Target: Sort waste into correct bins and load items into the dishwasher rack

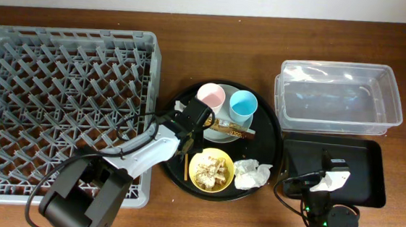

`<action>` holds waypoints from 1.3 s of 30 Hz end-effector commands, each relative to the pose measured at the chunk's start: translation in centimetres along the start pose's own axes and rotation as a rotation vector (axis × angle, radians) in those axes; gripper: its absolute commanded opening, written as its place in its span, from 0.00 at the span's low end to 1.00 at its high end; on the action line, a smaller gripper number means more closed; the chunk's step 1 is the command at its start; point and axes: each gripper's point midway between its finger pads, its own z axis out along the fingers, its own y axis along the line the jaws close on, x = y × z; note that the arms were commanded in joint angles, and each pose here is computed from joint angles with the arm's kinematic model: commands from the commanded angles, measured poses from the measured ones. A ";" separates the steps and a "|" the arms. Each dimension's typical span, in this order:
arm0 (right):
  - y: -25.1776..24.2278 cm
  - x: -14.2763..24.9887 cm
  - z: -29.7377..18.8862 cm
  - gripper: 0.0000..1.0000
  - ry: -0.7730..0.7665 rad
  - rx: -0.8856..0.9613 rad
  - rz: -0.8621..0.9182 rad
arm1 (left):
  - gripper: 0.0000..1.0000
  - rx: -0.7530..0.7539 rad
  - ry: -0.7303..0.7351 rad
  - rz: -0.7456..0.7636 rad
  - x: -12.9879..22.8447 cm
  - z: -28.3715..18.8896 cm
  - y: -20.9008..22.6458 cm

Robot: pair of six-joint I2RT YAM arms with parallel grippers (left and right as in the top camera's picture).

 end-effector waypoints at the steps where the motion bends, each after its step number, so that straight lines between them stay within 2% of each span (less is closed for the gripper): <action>1: -0.1 0.2 0.0 0.99 0.004 0.001 -0.004 | 0.00 -0.001 -0.044 -0.003 -0.8 -1.6 0.0; 3: -0.1 0.2 0.0 0.99 0.004 0.001 -0.004 | 0.00 -0.081 -0.240 -0.022 -4.1 -6.7 2.0; 5: -0.1 0.2 0.0 0.99 0.004 0.001 -0.004 | 0.00 -0.062 -0.340 0.065 -5.6 -11.6 3.1; 7: -0.1 0.2 0.0 0.99 0.004 0.001 -0.004 | 0.01 -0.103 -0.378 0.065 -6.0 -14.9 6.8; 10: -0.1 0.2 0.0 0.99 0.004 0.001 -0.004 | 0.00 -0.226 -0.316 -0.071 -5.9 -14.6 13.2; 11: -0.1 0.2 0.0 0.99 0.004 0.001 -0.004 | 0.00 -0.251 -0.284 -0.035 -5.8 -13.8 14.1; 13: -0.1 0.2 0.0 0.99 0.004 0.001 -0.004 | 0.00 -0.279 -0.225 0.028 -5.5 -12.1 14.3; 17: -0.1 0.2 0.0 0.99 0.004 0.001 -0.004 | 0.01 -0.303 -0.132 0.045 -4.7 -9.0 14.5; 19: -0.1 0.2 0.0 0.99 0.004 0.001 -0.004 | 0.17 -0.308 -0.115 0.047 -4.6 -8.3 14.6; 20: -0.1 0.2 0.0 0.99 0.004 0.001 -0.004 | 0.45 -0.306 -0.125 0.046 -4.8 -8.4 14.5; 21: -0.1 0.2 0.0 0.99 0.004 0.001 -0.004 | 0.60 -0.304 -0.134 0.044 -5.1 -8.6 14.4; 24: -0.1 0.2 0.0 0.99 0.004 0.001 -0.004 | 0.60 -0.288 -0.171 0.037 -6.7 -10.2 13.9; 26: -0.1 0.2 0.0 0.99 0.004 0.001 -0.004 | 0.60 -0.196 -0.184 0.037 -7.4 -13.1 12.2; 29: -0.1 0.2 0.0 0.99 0.004 0.001 -0.004 | 0.64 0.182 -0.164 0.066 -5.8 -16.8 6.1; 30: -0.1 0.2 0.0 0.99 0.004 0.001 -0.004 | 0.72 0.304 -0.154 0.080 -5.2 -17.9 4.2; 32: -0.3 0.1 0.0 0.99 -0.001 0.016 -0.003 | 0.79 0.486 -0.121 0.104 -4.0 -19.7 1.4; 33: 0.0 0.1 0.0 0.99 -0.002 -0.004 0.003 | 0.82 0.499 -0.109 0.104 -3.8 -19.8 1.3; 34: 0.9 -0.3 -0.1 0.99 0.000 -0.050 0.051 | 0.93 0.491 -0.080 0.098 -3.1 -19.6 1.5; 36: 1.2 -2.0 -1.1 0.99 0.030 -0.044 0.057 | 0.94 0.479 -0.038 0.087 -2.2 -19.4 1.8; 39: 3.2 -9.7 -5.2 0.98 0.033 -0.066 0.046 | 0.94 0.484 -0.055 0.091 -2.5 -19.5 1.6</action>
